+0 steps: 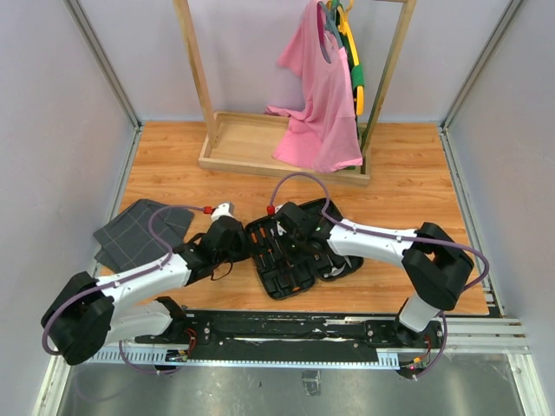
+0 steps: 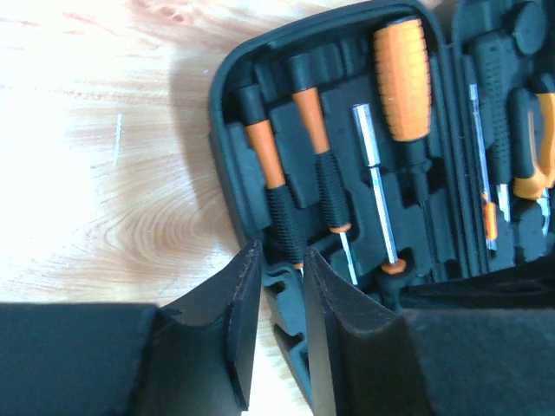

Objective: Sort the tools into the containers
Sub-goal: Adjust the screwdriver in the storage box.

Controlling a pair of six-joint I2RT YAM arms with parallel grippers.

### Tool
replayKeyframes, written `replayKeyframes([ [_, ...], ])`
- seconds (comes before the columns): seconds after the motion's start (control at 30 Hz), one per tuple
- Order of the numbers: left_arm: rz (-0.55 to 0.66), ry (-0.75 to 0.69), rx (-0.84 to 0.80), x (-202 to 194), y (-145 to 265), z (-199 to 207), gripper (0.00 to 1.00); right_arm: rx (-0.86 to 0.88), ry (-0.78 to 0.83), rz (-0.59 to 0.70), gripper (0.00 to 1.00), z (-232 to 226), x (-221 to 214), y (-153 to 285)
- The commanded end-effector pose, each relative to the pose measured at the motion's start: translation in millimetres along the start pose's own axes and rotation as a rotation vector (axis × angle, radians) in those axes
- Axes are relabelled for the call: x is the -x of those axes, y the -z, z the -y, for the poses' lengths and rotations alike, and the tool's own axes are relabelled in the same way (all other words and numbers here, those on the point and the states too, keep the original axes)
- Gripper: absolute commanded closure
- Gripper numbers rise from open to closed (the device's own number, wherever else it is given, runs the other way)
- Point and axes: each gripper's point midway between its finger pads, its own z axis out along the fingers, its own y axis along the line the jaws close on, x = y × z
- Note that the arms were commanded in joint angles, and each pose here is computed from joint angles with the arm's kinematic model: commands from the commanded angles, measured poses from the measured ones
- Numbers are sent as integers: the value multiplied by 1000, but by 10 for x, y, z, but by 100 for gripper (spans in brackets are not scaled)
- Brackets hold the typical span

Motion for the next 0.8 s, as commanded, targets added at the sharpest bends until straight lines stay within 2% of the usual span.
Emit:
replayKeyframes([
  [0.0,36,16,-42,214,152,241,67,-223,-3,-444,99,645,-1492,-234],
  [0.17,66,35,-54,330,207,317,62,-220,-9,-446,100,649,-1544,-115],
  [0.33,52,50,-75,360,105,456,62,-204,-22,-418,99,614,-1528,-35],
  [0.63,-12,57,-77,381,-275,737,77,-202,-25,-370,99,580,-1394,10],
  [0.77,-39,46,-56,371,-400,782,87,-209,-24,-365,99,592,-1389,10],
])
